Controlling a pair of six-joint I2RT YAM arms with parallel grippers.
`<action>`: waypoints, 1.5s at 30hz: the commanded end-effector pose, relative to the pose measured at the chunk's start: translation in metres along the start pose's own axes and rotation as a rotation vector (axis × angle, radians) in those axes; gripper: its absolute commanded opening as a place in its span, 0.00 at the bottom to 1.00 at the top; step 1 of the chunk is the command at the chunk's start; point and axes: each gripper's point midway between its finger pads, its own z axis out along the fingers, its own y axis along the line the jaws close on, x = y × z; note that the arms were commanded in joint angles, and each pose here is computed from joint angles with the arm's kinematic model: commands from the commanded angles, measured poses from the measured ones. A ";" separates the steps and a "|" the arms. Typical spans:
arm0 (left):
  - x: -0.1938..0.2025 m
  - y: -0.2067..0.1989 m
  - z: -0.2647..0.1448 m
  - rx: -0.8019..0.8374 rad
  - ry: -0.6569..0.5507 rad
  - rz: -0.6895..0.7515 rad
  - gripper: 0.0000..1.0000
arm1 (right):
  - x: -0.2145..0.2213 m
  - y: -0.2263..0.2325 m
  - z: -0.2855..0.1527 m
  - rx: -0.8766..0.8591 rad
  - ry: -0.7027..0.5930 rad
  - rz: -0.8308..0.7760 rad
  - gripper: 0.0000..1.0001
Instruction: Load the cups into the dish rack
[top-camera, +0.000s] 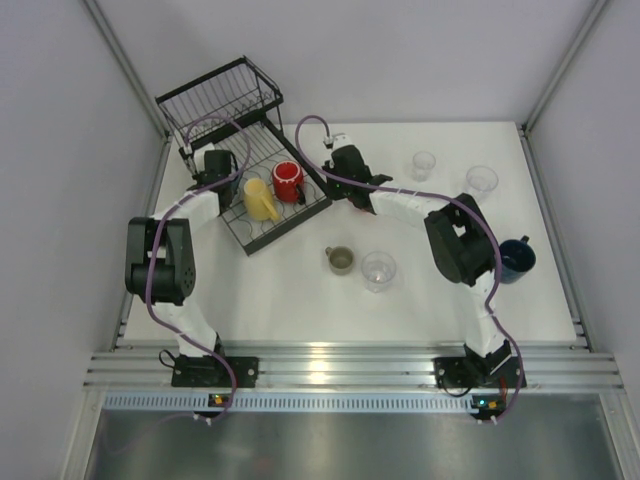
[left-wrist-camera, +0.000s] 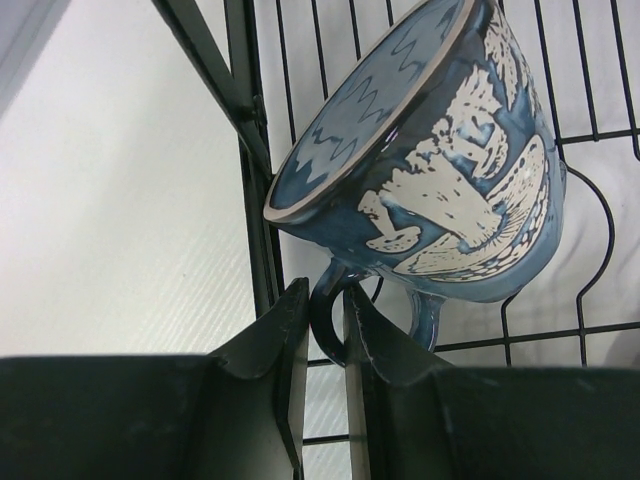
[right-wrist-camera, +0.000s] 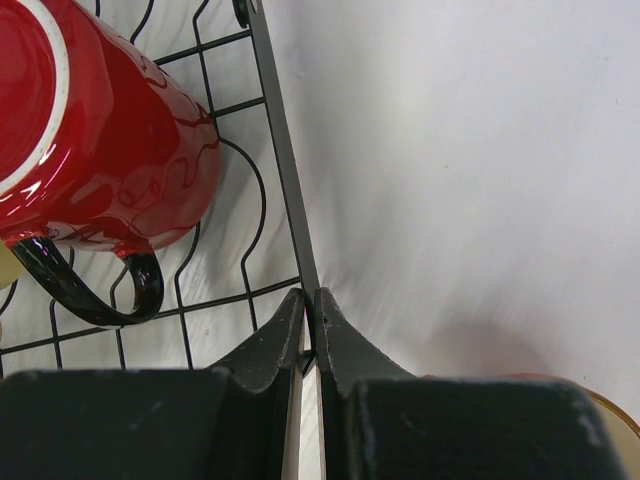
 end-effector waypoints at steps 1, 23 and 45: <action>-0.054 -0.036 -0.029 0.139 -0.158 -0.017 0.00 | 0.015 0.009 0.008 -0.036 0.022 -0.004 0.00; -0.071 -0.055 -0.050 0.247 -0.135 -0.104 0.00 | 0.016 0.018 0.004 -0.038 0.032 -0.003 0.00; -0.090 -0.055 -0.072 0.277 -0.155 -0.134 0.00 | 0.013 0.017 -0.003 -0.025 0.036 0.006 0.00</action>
